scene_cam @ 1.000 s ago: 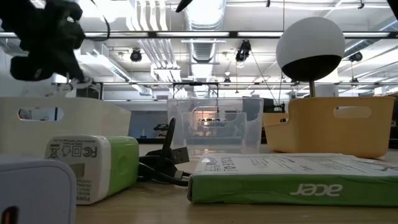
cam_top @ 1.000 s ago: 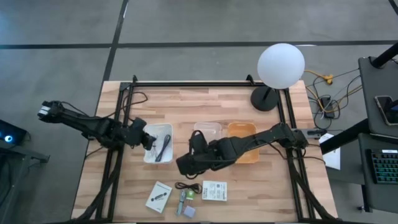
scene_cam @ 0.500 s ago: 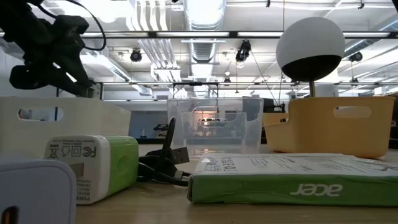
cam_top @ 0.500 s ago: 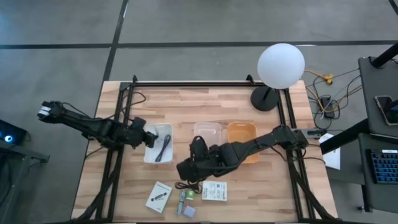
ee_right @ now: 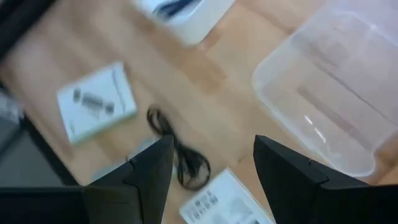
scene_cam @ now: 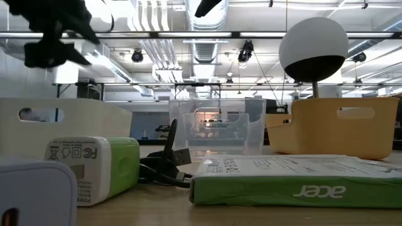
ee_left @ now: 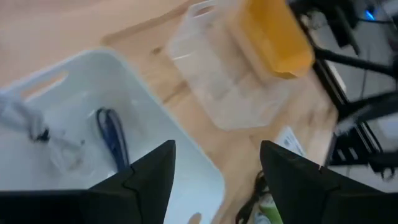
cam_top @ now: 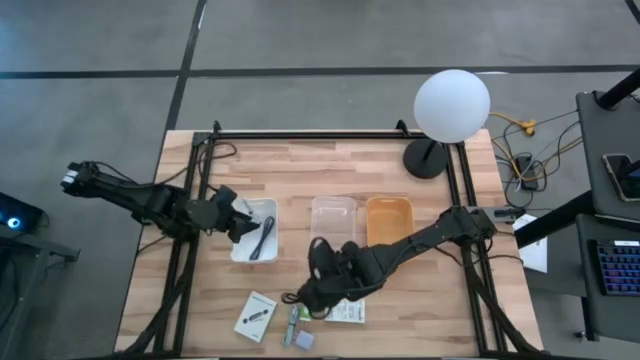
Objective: Pick and place items into bin
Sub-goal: Put the white charger cable into the white bin
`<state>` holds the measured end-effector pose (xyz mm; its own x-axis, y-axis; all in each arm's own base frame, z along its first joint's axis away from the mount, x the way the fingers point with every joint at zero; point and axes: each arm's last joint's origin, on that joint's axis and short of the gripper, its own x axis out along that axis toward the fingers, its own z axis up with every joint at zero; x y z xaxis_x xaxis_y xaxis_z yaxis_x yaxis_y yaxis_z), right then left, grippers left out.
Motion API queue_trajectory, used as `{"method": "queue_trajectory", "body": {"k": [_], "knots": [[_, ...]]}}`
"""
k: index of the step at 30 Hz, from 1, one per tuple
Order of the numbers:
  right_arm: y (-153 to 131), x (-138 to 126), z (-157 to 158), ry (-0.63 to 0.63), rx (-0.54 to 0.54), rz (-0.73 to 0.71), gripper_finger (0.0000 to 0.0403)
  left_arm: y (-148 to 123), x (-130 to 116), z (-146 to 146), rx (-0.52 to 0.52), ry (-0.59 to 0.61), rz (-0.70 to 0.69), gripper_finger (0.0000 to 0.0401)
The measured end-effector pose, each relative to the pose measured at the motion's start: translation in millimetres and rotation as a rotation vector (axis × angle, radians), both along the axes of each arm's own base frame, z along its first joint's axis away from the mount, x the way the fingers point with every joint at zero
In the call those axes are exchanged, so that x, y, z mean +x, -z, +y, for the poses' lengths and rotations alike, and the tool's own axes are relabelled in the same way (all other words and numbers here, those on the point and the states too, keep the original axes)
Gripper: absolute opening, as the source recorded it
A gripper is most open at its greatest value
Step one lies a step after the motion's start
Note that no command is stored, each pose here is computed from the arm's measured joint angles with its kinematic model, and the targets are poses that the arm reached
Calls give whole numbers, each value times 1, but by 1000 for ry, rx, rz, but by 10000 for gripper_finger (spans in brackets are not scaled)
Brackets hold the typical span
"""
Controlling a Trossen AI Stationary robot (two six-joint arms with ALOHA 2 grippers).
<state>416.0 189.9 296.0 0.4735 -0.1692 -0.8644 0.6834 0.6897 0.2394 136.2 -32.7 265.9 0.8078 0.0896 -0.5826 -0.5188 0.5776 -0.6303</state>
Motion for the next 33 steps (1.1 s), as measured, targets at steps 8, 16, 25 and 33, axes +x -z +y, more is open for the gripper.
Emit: {"method": "queue_trajectory", "body": {"k": [8,16,25,33], "knots": [[13,2,1,-2,32,24,190,5,-13,8,219,-98,239,205],[12,7,-4,38,36,-16,176,6,-6,16,433,-82,373,128],[14,8,-4,12,43,2,173,5,-11,16,682,318,572,122],[15,8,-3,-32,39,13,172,-9,-27,21,943,633,535,121]]}}
